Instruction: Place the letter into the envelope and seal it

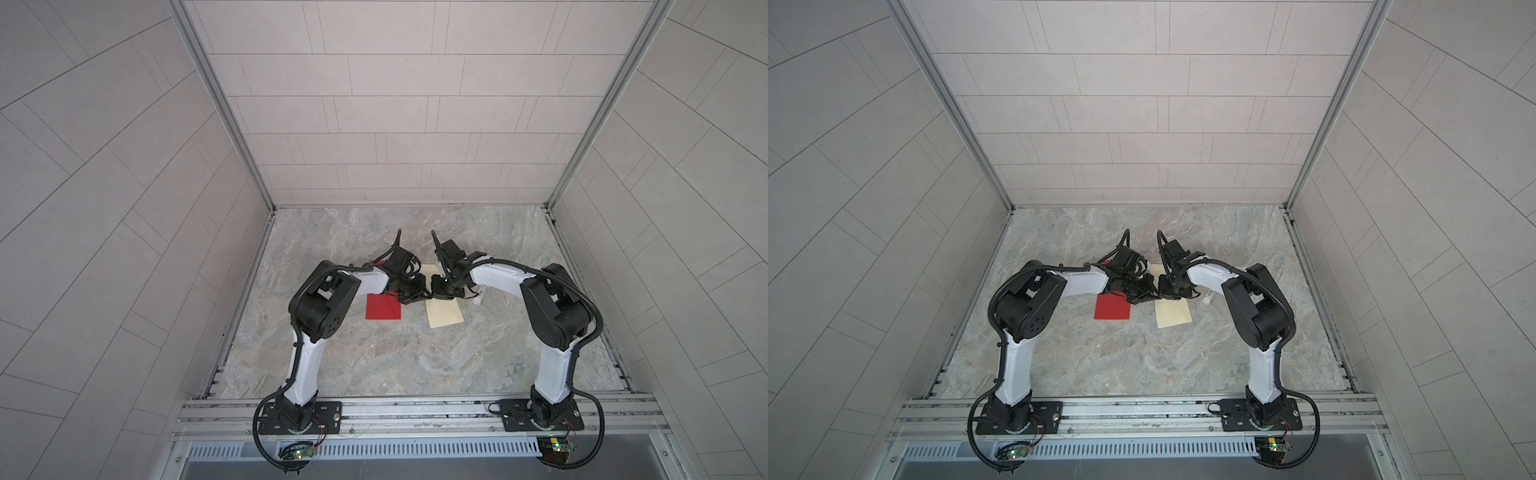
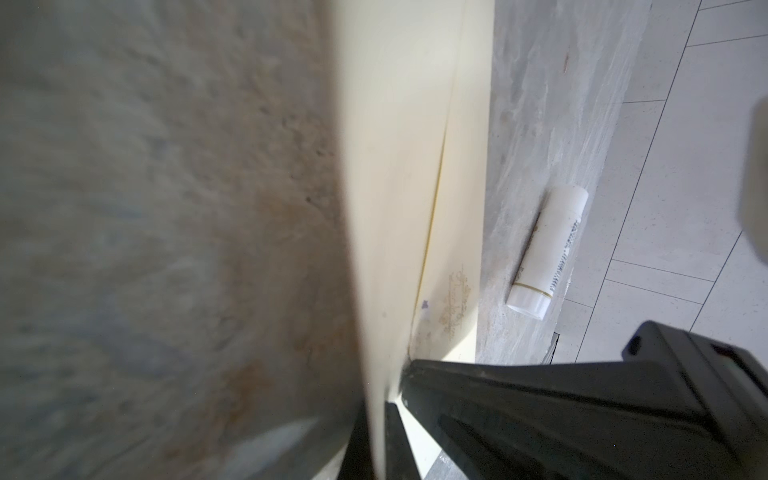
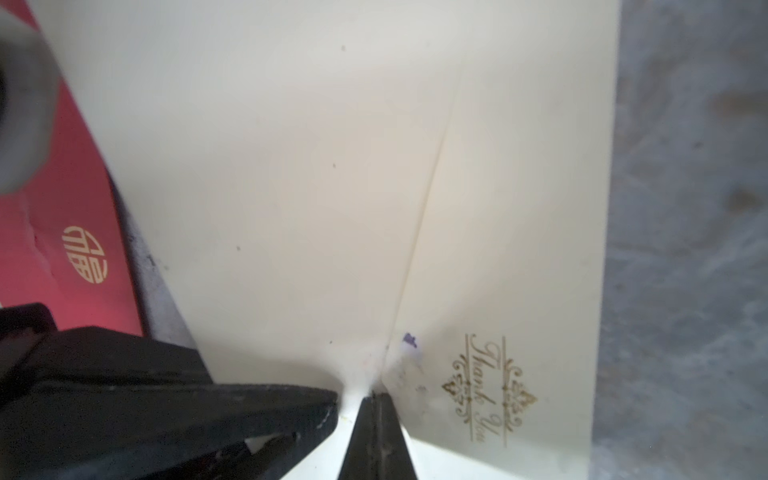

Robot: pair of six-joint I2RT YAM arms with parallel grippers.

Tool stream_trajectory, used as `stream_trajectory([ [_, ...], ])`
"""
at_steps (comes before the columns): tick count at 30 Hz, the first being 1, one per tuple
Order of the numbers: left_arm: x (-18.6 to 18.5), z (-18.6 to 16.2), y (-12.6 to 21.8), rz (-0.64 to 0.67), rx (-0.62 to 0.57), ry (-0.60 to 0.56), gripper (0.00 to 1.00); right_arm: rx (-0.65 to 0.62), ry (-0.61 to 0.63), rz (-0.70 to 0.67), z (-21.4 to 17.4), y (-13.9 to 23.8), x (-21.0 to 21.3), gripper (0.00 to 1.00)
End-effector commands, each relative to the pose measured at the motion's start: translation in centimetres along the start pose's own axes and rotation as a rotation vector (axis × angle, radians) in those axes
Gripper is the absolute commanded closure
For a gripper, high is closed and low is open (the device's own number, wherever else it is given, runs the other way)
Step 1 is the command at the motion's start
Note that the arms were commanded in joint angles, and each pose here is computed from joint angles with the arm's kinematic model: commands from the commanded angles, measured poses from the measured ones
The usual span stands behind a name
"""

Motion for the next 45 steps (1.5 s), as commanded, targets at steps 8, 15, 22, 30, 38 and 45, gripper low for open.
stream_trajectory([
  [8, 1.3, -0.6, 0.2, 0.091, 0.018, 0.029, 1.00, 0.187, -0.164, -0.146, -2.9, -1.5, -6.0, 1.00],
  [15, 1.4, -0.6, 0.1, 0.094, 0.027, 0.027, 1.00, 0.209, -0.150, -0.026, -2.4, -1.0, -5.2, 1.00],
  [22, 1.8, -0.7, -0.1, 0.100, 0.033, 0.031, 1.00, 0.031, -0.075, 0.125, -0.6, 2.7, -3.0, 1.00],
  [30, 1.9, -0.8, -0.2, 0.099, 0.036, 0.034, 1.00, -0.054, -0.076, 0.114, 0.3, 4.4, -3.1, 1.00],
  [38, 1.7, -0.7, 0.0, 0.098, 0.028, 0.028, 1.00, 0.029, -0.075, 0.109, 0.0, 1.6, -2.6, 1.00],
  [45, 1.6, -0.8, -0.1, 0.094, 0.030, 0.030, 1.00, 0.075, -0.066, 0.020, -1.3, -1.0, -2.5, 1.00],
])
Point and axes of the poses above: each gripper's point midway between its finger pads, its own y axis back along the fingers, its own x axis along the line the jaws close on, z = x × y, the point moved 7 cm from there along y, back along the fingers, and after that the axes turned 5 degrees about -y, right-handed, at the moved point
